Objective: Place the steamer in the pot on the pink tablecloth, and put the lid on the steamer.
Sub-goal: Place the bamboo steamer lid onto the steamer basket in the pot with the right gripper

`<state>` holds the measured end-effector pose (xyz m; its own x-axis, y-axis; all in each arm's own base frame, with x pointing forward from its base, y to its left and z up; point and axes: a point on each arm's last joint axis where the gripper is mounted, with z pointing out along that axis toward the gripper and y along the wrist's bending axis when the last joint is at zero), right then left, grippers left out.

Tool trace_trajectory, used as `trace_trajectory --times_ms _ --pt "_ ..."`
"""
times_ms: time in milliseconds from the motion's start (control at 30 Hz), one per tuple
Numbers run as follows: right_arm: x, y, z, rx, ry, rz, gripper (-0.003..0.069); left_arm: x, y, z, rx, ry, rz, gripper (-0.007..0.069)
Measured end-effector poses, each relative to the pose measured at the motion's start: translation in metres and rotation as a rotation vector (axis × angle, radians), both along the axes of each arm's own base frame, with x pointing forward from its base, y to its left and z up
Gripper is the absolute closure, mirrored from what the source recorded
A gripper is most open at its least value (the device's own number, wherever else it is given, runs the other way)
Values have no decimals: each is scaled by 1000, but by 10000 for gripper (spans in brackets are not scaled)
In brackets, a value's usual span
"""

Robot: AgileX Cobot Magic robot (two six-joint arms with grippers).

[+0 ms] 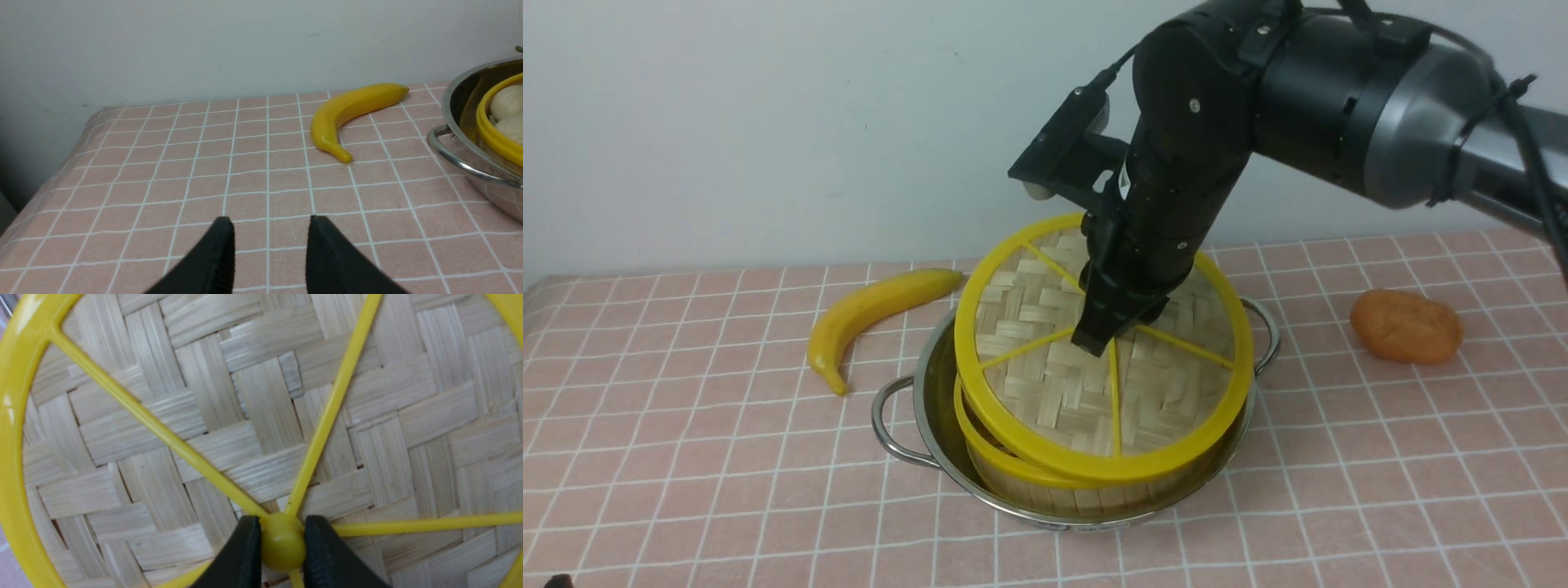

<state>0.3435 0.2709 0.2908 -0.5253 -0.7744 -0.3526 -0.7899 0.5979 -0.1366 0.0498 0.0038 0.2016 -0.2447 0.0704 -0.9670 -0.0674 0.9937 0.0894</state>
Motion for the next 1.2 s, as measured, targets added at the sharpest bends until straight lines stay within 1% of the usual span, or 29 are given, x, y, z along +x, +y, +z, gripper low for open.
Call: trace_trajectory --times_ms 567,733,933,1200 --pt "3 3 2 21 -43 52 510 0 0 0 0 0 0 382" --pt "3 4 2 25 -50 54 510 0 0 0 0 0 0 382" --pt "7 7 -9 16 -39 56 510 0 0 0 0 0 0 382" --pt "9 9 -8 34 -65 59 510 0 0 0 0 0 0 382"
